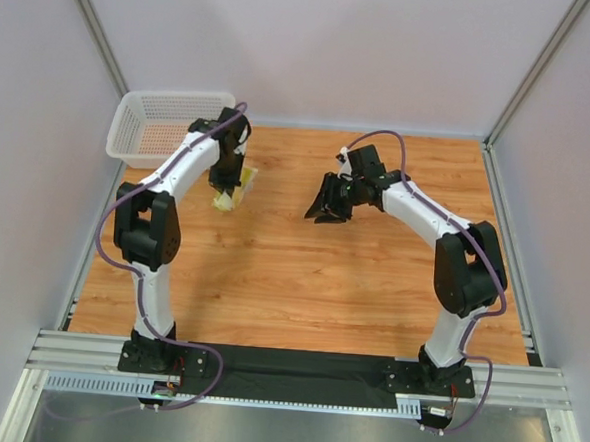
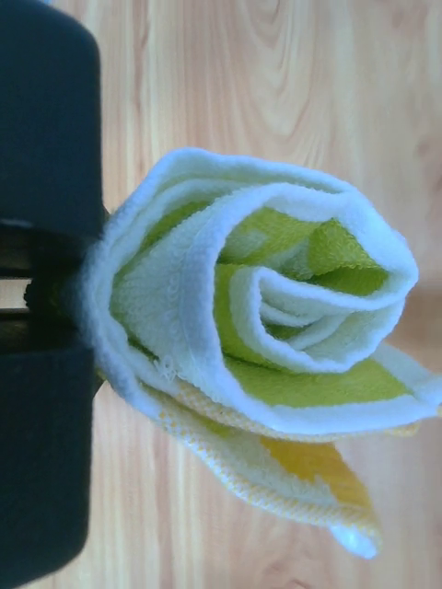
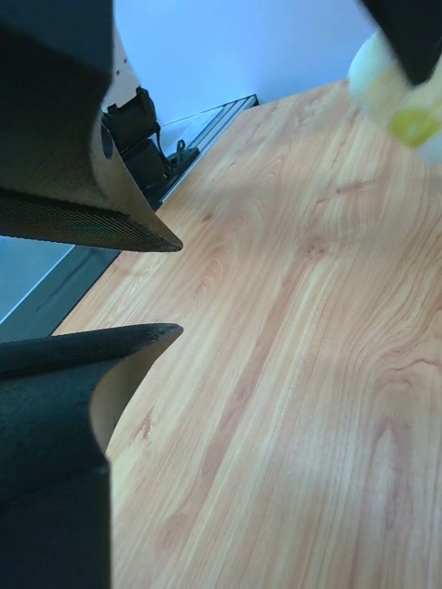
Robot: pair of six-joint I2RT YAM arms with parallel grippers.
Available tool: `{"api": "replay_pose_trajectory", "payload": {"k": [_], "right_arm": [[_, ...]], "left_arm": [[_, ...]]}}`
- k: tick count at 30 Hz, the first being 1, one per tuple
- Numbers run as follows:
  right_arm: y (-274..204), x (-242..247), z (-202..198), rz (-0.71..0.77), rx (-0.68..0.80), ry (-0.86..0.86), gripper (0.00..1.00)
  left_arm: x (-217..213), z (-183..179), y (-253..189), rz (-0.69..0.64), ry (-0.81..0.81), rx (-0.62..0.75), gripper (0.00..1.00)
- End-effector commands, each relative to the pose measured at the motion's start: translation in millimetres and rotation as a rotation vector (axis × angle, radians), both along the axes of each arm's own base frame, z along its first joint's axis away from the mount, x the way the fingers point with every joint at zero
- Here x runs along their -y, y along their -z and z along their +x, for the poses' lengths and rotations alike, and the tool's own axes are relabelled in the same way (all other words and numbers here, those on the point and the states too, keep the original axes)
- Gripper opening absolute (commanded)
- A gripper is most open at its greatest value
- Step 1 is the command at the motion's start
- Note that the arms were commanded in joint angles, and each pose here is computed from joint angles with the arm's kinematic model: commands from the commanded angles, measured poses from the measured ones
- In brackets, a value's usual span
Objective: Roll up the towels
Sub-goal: Place the rolled towel into the container
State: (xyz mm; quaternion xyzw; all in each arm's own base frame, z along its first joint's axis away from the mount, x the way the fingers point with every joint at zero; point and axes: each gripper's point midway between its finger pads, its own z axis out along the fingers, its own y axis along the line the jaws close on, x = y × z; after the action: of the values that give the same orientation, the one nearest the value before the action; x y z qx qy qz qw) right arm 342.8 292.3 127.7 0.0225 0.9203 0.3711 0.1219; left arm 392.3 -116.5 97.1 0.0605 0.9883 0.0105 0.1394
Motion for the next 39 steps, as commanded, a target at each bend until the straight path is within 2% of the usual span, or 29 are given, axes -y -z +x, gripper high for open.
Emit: {"api": "replay_pose_trajectory", "payload": {"k": [1, 8, 14, 17, 21, 26, 28, 35, 39], "right_arm": [[-28.2, 10.1, -1.8, 0.005, 0.061, -0.019, 0.38], [-32.5, 26.9, -10.8, -0.025, 0.052, -0.017, 0.38], [-31.3, 30.7, -21.4, -0.023, 0.033, -0.018, 0.38], [-24.6, 31.8, -26.3, -0.024, 0.010, -0.017, 0.37], [-17.4, 34.0, -31.7, -0.032, -0.019, -0.022, 0.37], [-9.8, 37.4, -37.3, -0.060, -0.052, -0.029, 0.37], [-7.6, 39.2, -37.4, -0.071, -0.061, -0.023, 0.36], [0.3, 39.2, -38.6, -0.079, -0.096, -0.004, 0.35], [1.9, 38.5, -36.4, -0.082, -0.103, 0.003, 0.35]], "left_arm": [[-23.1, 18.2, -45.9, 0.025, -0.029, 0.090, 0.00], [-69.5, 70.1, -101.1, 0.045, -0.161, 0.246, 0.00], [-112.7, 104.6, -119.0, 0.035, -0.287, 0.342, 0.00], [-140.8, 121.5, -113.7, 0.081, -0.363, 0.387, 0.00], [-163.2, 148.2, -96.8, 0.077, -0.451, 0.437, 0.00], [-175.3, 187.9, -99.8, 0.093, -0.501, 0.560, 0.00], [-177.7, 201.4, -86.5, 0.098, -0.508, 0.571, 0.00], [-187.8, 213.3, -36.5, 0.059, -0.556, 0.512, 0.00], [-184.1, 198.8, -22.3, 0.062, -0.557, 0.436, 0.00]]}}
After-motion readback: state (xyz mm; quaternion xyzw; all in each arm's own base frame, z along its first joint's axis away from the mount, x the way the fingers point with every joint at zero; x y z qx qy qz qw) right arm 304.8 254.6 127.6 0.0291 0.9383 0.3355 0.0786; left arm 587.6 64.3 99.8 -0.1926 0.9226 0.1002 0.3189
